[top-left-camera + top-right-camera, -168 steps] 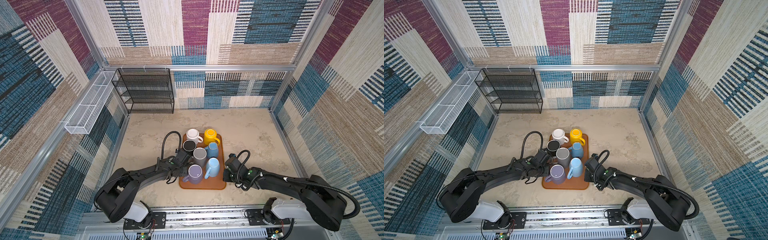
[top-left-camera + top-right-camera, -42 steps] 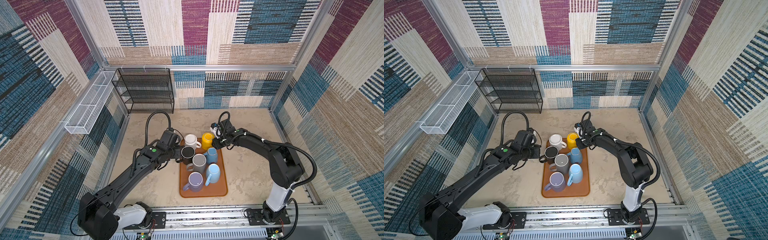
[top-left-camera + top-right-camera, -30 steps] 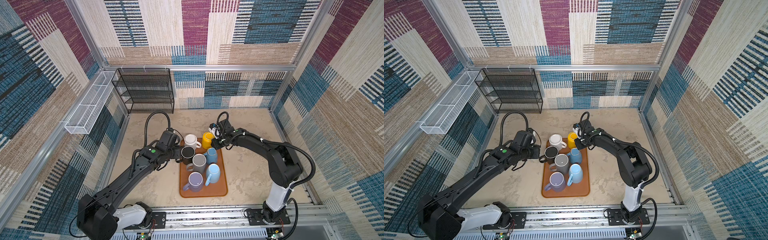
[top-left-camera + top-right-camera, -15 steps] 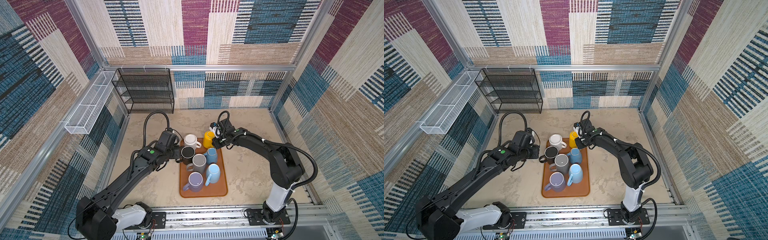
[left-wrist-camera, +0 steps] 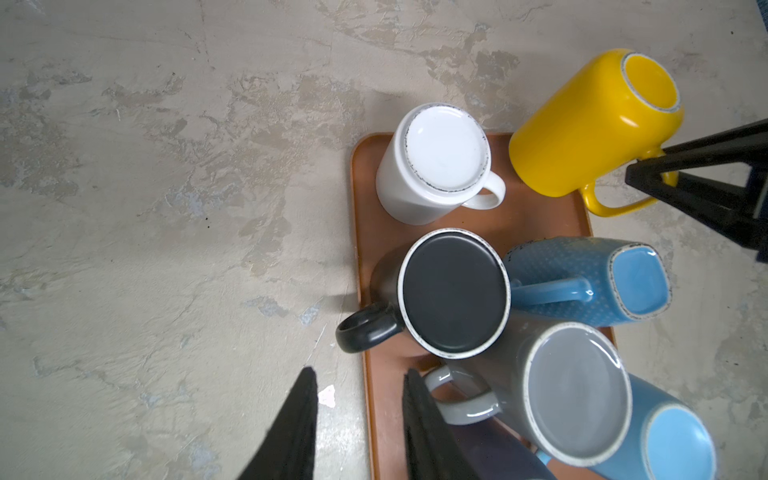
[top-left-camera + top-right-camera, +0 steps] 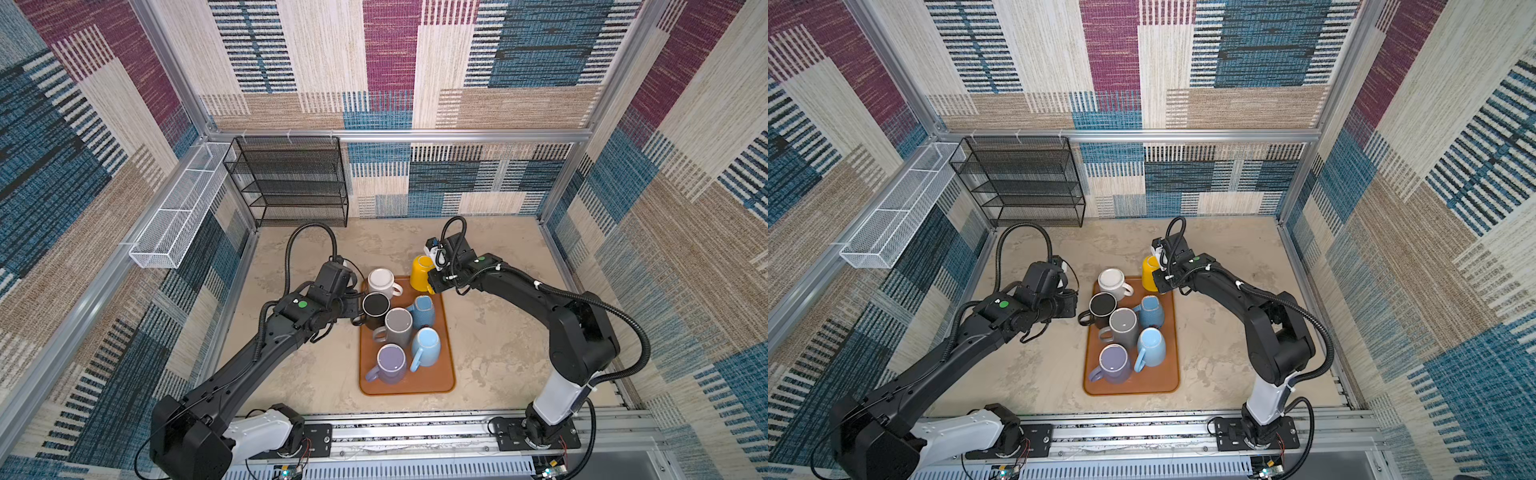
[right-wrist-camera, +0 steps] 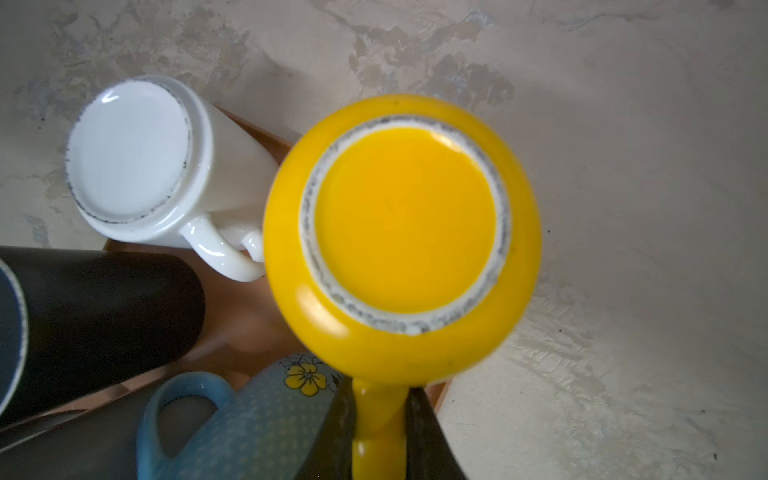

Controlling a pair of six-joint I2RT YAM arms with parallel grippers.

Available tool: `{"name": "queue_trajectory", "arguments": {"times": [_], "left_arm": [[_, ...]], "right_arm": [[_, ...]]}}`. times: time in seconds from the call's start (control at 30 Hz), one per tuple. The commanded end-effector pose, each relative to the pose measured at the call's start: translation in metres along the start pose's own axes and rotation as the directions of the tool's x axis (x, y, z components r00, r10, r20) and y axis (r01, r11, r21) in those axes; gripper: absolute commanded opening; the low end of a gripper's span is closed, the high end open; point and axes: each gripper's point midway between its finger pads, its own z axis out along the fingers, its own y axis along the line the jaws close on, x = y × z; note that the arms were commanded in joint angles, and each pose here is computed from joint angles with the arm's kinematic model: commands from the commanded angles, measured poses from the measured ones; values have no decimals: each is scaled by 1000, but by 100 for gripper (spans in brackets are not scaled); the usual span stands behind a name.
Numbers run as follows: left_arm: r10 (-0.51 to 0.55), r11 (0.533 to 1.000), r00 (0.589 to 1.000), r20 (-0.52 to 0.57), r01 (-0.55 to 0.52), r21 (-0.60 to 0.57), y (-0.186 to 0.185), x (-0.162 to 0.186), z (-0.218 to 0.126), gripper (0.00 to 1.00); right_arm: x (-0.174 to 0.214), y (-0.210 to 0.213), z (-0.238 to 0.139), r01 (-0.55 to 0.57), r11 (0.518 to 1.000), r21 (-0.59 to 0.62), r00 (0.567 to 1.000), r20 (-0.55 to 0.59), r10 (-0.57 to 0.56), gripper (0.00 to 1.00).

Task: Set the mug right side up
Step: 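Lift the yellow mug off the tray with the right gripper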

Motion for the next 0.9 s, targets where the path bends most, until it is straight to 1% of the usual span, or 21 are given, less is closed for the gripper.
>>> {"name": "queue_trajectory", "arguments": {"times": [0.0,0.2,0.33,0.53,0.6,0.7,0.87], "left_arm": [[15,1000,1000,10,-15,-14,3,-1,-2,32],[11,1000,1000,18,-11,-5,2,-2,-2,34],[6,1000,1000,24,-6,11,-1,-4,-3,34],[-1,999,999,42,0,39,-7,-11,-5,35],[-6,999,999,53,3,49,-10,-16,-6,35],[-13,997,997,70,8,71,-15,-23,-8,35],[-21,992,995,97,9,125,-28,-36,-12,34]], "right_arm": [[-25,4,-9,9,1000,-8,995,103,-8,0],[-33,7,-21,11,1000,-22,989,149,-7,0],[-46,10,-37,4,999,-33,976,219,3,0],[-70,20,-65,-6,996,-84,944,329,34,0],[-78,25,-75,-16,993,-118,929,366,59,0],[-89,38,-93,-22,979,-203,899,424,108,0],[-103,57,-121,-25,939,-343,845,495,203,0]]}}
